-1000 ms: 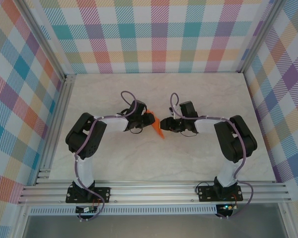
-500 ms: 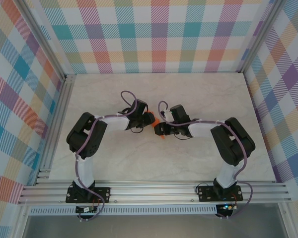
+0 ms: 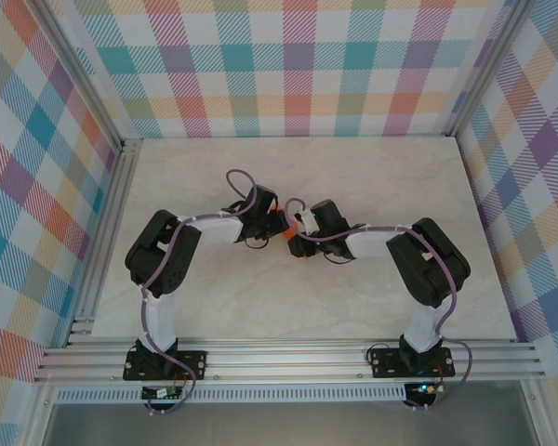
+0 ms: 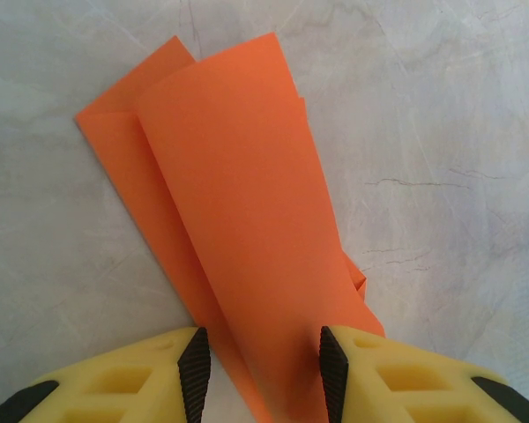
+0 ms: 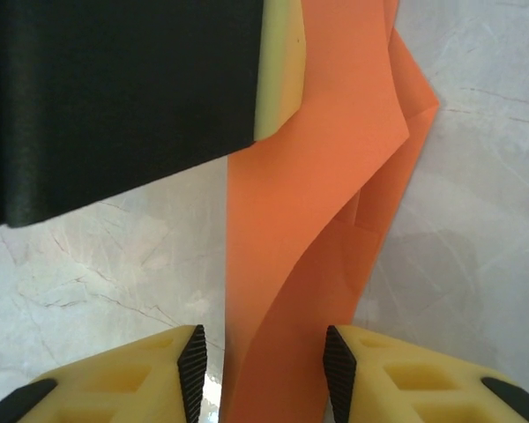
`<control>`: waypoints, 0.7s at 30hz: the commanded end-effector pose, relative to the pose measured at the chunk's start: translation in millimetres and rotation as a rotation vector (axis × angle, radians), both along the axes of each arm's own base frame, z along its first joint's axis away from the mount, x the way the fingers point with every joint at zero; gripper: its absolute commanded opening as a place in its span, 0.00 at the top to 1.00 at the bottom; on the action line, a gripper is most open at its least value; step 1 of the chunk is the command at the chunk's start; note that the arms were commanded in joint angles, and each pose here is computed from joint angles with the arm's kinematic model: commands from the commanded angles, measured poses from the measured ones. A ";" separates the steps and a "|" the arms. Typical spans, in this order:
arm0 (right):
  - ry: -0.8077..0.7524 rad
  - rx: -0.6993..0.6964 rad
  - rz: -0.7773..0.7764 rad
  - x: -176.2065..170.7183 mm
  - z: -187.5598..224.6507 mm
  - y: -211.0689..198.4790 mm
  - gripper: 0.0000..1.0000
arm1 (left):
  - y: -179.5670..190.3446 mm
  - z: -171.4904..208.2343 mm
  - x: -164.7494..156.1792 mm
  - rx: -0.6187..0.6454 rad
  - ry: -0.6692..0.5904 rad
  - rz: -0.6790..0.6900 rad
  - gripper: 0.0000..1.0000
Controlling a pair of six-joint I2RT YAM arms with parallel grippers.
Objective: Fold a paper plane with a square sheet of paper (pick it up from the middle)
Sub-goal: Fold the wing for the fifth time at the center of the table.
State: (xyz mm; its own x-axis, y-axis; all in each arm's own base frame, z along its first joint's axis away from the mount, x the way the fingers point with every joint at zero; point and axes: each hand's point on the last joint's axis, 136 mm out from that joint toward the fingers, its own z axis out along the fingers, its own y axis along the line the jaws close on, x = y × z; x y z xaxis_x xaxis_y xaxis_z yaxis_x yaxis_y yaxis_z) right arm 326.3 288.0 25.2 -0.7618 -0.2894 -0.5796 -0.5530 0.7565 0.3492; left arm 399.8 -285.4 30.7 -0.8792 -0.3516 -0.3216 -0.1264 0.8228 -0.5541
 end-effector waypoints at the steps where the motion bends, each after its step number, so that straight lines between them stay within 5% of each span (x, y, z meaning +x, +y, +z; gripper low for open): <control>1: -0.067 -0.021 0.013 10.3 0.9 5.4 0.60 | 3.8 -24.2 -7.8 0.048 0.063 0.012 0.59; 10: -0.147 0.019 -0.004 9.4 34.1 2.0 0.63 | 4.8 -24.4 -7.4 0.052 0.066 0.016 0.59; 21: -0.049 0.015 0.013 10.3 7.4 12.7 0.60 | 4.0 -23.6 -7.1 0.048 0.067 0.017 0.59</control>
State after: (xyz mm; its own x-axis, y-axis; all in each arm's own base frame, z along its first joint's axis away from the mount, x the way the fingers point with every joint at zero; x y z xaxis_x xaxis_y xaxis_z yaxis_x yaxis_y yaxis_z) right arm 336.7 290.4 32.4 -0.7282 -0.2803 -0.6254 -0.5618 0.7668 0.3105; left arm 400.1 -285.1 30.8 -0.8794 -0.3540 -0.3184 -0.1322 0.8240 -0.5510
